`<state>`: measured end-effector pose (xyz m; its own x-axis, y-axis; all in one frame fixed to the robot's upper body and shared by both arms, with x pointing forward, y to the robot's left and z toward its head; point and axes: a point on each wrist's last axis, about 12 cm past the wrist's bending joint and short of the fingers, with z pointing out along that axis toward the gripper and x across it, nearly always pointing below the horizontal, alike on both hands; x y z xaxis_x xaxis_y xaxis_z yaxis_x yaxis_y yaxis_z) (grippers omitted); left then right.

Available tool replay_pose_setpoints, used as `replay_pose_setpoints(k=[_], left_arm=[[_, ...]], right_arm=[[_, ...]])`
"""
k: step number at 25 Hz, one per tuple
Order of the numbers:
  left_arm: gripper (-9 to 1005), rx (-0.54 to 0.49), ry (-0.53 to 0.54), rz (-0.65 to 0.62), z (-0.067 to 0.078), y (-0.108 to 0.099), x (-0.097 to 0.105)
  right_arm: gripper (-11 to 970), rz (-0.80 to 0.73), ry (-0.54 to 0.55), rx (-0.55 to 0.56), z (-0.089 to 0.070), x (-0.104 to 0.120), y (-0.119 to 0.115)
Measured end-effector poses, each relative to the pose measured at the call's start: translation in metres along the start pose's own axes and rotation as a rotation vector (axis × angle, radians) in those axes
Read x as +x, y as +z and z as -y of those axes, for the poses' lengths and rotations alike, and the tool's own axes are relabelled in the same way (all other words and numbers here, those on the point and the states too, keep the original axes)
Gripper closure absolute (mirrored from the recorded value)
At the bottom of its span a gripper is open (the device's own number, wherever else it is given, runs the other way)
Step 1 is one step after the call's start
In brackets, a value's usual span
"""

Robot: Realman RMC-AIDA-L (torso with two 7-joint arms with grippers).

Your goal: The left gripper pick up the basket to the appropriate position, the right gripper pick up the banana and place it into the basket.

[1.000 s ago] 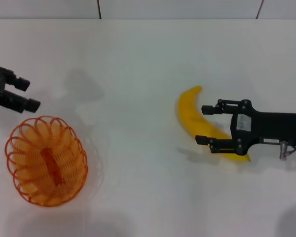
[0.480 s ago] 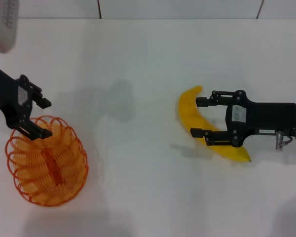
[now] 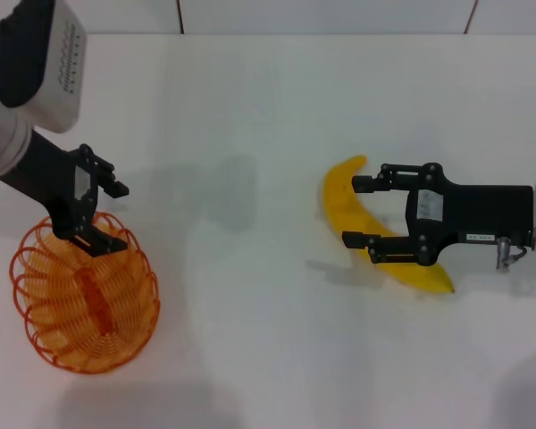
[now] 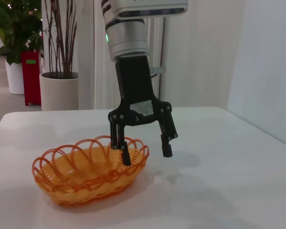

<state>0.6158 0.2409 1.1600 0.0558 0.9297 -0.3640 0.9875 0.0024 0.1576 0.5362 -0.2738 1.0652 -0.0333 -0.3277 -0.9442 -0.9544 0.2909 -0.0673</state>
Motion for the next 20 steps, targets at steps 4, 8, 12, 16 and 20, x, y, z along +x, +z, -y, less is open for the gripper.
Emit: replay_pose_setpoints(k=[4, 8, 12, 16, 20], left_arm=[[284, 0.018, 0.005, -0.006, 0.0023, 0.0052, -0.0001], [289, 0.016, -0.002, -0.014, 0.0024, 0.0058, 0.0018], [294, 0.014, -0.006, -0.019, 0.0021, 0.0052, 0.0028], [298, 0.018, -0.007, -0.050, 0.0026, 0.0056, 0.0058], [303, 0.027, -0.015, -0.070, 0.0046, 0.0074, 0.0080]], right_arm=[[215, 0.002, 0.000, -0.002, -0.0003, -0.0003, 0.0009], [215, 0.001, 0.002, 0.000, -0.0008, 0.0004, 0.0002], [215, -0.001, 0.007, 0.006, -0.0012, 0.0019, -0.0014], [215, -0.004, 0.005, 0.006, -0.0007, 0.0018, -0.0011], [215, -0.005, 0.002, 0.004, 0.0001, 0.0009, -0.0003]])
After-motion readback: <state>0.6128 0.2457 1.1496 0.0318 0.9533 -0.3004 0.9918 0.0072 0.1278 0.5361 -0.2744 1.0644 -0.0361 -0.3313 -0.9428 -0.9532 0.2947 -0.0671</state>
